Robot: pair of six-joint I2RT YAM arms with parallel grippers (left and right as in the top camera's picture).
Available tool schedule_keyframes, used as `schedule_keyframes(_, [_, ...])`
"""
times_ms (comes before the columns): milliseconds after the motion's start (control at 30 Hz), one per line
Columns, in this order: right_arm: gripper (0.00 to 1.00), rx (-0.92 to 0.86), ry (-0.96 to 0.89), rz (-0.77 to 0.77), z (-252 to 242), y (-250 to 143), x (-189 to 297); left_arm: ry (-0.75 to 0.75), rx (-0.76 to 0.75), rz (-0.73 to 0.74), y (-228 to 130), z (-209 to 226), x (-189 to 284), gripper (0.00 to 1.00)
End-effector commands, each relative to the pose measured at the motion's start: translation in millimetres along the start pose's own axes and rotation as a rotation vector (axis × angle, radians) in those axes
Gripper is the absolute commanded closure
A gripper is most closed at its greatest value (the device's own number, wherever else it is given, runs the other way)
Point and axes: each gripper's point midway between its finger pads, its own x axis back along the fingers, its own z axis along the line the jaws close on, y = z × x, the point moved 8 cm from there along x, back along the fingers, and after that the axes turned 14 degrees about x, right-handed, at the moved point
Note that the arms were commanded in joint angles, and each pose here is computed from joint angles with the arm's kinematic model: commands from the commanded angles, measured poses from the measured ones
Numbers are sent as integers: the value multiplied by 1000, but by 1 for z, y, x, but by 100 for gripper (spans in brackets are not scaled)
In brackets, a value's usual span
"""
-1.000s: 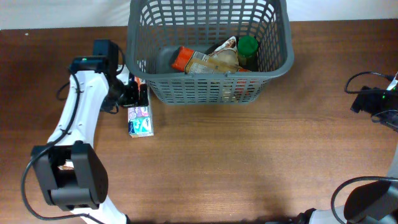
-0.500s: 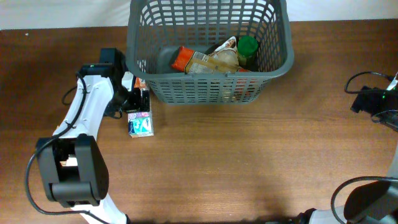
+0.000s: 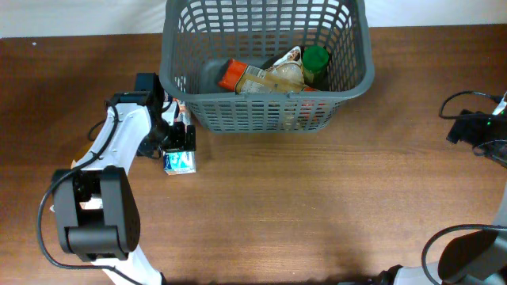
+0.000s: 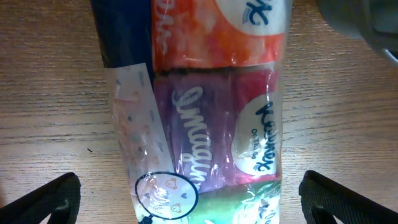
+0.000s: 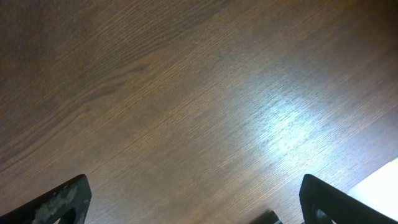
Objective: Pack container
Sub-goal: 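Lower the left gripper and grasp the tissue-pack strip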
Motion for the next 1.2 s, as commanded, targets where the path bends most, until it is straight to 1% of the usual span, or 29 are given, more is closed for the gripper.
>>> schedule_keyframes(0, [1, -9, -17, -2, -3, -1, 1, -17, -4, 12, 0, -1, -4, 1])
schedule_keyframes(400, [1, -9, -17, -2, -3, -1, 1, -25, -4, 21, -8, 2, -22, 1])
schedule_keyframes(1167, [1, -9, -17, -2, -3, -1, 1, -27, -3, 25, -14, 4, -35, 1])
